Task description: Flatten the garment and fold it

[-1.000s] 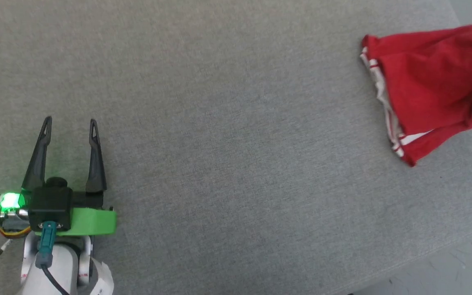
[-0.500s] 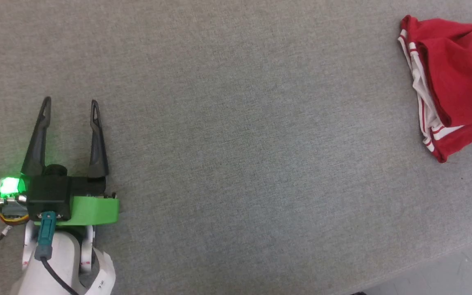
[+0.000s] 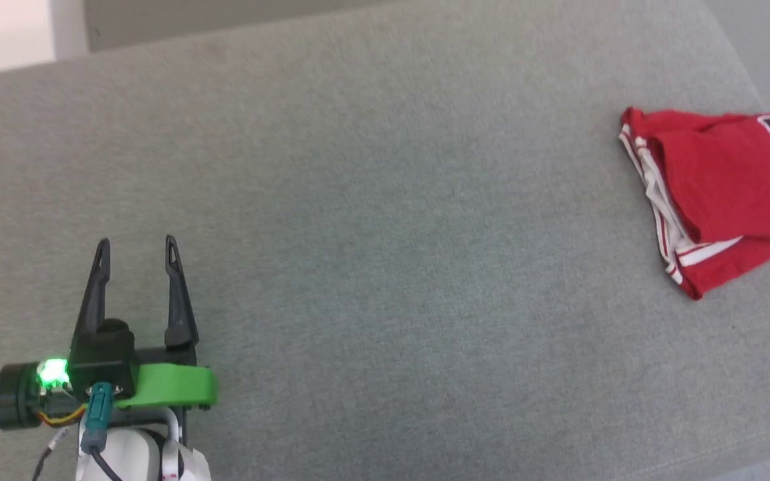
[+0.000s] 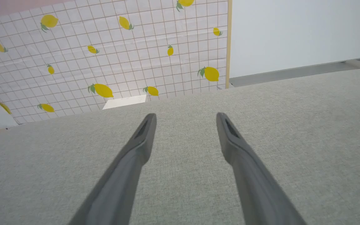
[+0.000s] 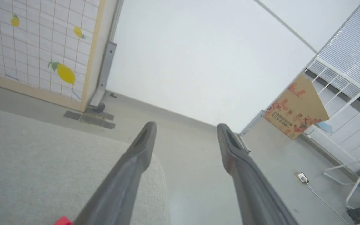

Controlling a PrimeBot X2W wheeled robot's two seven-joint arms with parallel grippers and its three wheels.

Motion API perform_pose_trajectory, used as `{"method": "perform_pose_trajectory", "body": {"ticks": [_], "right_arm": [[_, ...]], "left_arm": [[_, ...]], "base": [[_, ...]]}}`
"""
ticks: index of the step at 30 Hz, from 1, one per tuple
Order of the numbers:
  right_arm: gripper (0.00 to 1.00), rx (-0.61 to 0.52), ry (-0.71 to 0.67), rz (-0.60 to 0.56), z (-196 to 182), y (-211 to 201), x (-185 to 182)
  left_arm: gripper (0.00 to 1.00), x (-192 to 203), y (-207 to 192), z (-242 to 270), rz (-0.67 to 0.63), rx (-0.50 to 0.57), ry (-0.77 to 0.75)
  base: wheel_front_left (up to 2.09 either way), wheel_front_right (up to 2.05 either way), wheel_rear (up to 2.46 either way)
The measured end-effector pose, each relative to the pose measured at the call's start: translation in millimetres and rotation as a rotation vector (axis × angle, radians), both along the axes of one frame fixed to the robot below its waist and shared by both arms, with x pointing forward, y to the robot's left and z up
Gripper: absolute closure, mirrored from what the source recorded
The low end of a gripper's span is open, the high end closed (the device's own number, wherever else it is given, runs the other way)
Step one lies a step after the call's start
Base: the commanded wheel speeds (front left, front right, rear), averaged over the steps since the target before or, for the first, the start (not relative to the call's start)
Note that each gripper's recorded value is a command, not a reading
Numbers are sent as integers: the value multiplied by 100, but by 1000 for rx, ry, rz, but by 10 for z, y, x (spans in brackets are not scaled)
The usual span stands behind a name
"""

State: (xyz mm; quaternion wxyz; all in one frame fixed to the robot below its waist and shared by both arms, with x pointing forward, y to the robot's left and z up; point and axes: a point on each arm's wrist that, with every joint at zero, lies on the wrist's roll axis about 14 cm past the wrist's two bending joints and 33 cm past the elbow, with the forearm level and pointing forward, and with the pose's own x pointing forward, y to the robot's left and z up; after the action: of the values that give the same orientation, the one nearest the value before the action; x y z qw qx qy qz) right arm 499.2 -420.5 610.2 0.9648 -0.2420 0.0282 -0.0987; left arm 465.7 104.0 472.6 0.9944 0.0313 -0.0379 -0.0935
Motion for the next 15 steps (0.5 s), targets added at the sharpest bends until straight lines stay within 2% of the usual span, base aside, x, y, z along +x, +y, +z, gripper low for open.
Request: {"method": "perform_pose_trajectory", "body": {"ticks": [2,9,15], "right_arm": [[0,2,-92,54,208,193,-33],[0,74,-262,179,284,872,-333],[0,164,-364,230,292,1280,-588]], "left_arm": [[0,-74,60,82,20,1,-11],[0,-336,275,311,91,-4,-42],[0,-522,446,480,145,-10,-76]], "base": [[0,0,0],[0,0,0],[0,0,0]]}}
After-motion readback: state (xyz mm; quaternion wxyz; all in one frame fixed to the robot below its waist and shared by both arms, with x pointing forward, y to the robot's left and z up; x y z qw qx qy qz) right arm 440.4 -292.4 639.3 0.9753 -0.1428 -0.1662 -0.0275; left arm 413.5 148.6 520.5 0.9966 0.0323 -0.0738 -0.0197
